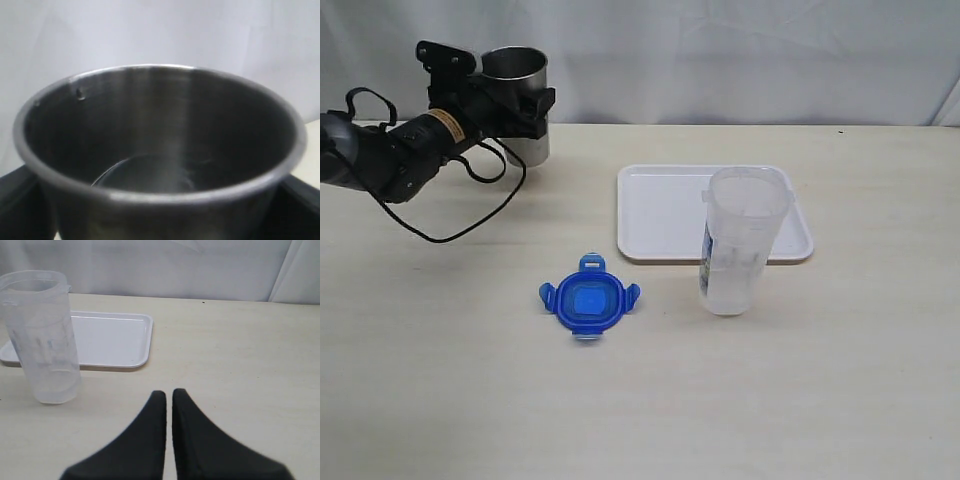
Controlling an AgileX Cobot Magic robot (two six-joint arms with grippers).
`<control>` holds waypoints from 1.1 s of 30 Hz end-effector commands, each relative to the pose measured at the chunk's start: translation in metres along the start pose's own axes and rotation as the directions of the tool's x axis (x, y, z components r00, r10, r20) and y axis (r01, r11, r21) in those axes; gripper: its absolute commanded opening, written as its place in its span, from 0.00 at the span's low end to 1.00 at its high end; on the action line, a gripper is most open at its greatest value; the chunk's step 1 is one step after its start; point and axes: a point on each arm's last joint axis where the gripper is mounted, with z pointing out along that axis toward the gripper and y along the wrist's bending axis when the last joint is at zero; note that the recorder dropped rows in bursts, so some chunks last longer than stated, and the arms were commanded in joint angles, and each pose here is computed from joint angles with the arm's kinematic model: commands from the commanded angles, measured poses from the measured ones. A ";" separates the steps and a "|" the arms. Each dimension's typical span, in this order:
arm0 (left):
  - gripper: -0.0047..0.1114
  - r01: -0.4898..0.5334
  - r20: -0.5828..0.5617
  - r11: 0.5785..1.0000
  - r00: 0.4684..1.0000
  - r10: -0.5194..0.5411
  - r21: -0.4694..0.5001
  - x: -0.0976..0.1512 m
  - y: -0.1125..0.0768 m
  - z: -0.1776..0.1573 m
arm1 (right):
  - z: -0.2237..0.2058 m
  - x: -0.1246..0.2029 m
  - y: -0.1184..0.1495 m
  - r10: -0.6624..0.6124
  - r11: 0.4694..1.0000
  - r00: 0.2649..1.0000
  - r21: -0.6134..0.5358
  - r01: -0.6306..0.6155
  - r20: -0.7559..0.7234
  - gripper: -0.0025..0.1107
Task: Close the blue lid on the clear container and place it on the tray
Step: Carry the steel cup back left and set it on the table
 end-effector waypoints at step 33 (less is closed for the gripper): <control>0.04 0.023 0.019 0.997 1.000 -0.025 0.068 0.028 0.018 0.001 | 0.000 0.001 0.000 -0.006 1.000 1.000 0.005 0.006 0.005 0.06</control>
